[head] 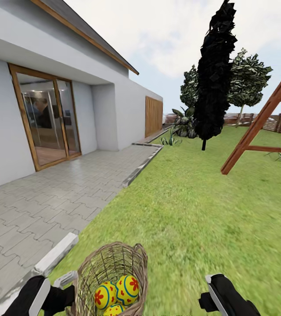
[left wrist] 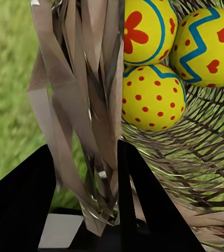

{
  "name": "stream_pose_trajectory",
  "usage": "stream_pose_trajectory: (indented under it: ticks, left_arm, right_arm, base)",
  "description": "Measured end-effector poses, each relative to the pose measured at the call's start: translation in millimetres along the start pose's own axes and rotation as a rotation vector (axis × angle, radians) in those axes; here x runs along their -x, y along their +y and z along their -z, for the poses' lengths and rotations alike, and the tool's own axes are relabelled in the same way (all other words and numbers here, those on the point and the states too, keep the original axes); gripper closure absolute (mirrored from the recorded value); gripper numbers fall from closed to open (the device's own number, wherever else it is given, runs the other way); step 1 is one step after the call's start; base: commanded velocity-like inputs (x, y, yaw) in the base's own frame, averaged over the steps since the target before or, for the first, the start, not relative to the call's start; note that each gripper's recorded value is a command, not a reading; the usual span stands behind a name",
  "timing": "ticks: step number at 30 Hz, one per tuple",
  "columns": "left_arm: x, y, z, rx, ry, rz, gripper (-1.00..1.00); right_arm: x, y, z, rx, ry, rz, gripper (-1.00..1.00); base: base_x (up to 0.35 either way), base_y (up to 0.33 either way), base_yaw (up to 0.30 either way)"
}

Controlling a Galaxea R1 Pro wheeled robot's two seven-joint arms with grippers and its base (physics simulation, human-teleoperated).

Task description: Take the three Easter eggs out of the wicker basket on the lawn in the garden, then place them on the lawn next to a single tree (choose any tree) so that all three eggs are next to the same tree and none are left in the basket.

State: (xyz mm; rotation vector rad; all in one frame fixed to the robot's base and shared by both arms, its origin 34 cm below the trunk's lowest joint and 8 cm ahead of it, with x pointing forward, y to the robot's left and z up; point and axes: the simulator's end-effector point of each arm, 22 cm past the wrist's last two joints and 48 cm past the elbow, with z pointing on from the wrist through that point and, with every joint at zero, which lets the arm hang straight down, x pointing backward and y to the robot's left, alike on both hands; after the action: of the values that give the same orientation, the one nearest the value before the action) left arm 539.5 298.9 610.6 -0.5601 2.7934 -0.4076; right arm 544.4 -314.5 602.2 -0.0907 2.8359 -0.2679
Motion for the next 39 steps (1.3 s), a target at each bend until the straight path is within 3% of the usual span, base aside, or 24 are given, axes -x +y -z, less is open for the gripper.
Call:
stream_pose_trajectory:
  ticks: [8, 12, 15, 33, 39]
  left_arm:
    - [0, -3, 0.4, -0.017, -0.003, 0.010, 1.00]
    - [-3, 0, -1.6, 0.010, 0.003, -0.013, 1.00]
    - [-4, -9, -2.7, -0.020, 0.005, 0.004, 1.00]
    - [-4, -9, -2.9, -0.013, 0.005, -0.002, 1.00]
    - [-5, -9, -2.9, -0.013, 0.005, -0.003, 1.00]
  right_arm:
    - [0, 0, 0.6, 0.000, 0.001, 0.001, -1.00]
    - [0, 1, 0.7, 0.002, 0.001, 0.001, -1.00]
    - [0, 1, 0.8, 0.002, 0.000, 0.000, -1.00]
    - [0, -2, 0.5, 0.002, 0.002, -0.005, -1.00]
    - [0, -2, 0.7, 0.001, 0.001, -0.004, -1.00]
  base:
    - [0.202, 0.095, -0.110]
    - [0.297, 0.119, -0.002]
    - [0.341, 0.007, -0.046]
    - [0.344, 0.000, -0.279]
    - [0.344, 0.000, -0.039]
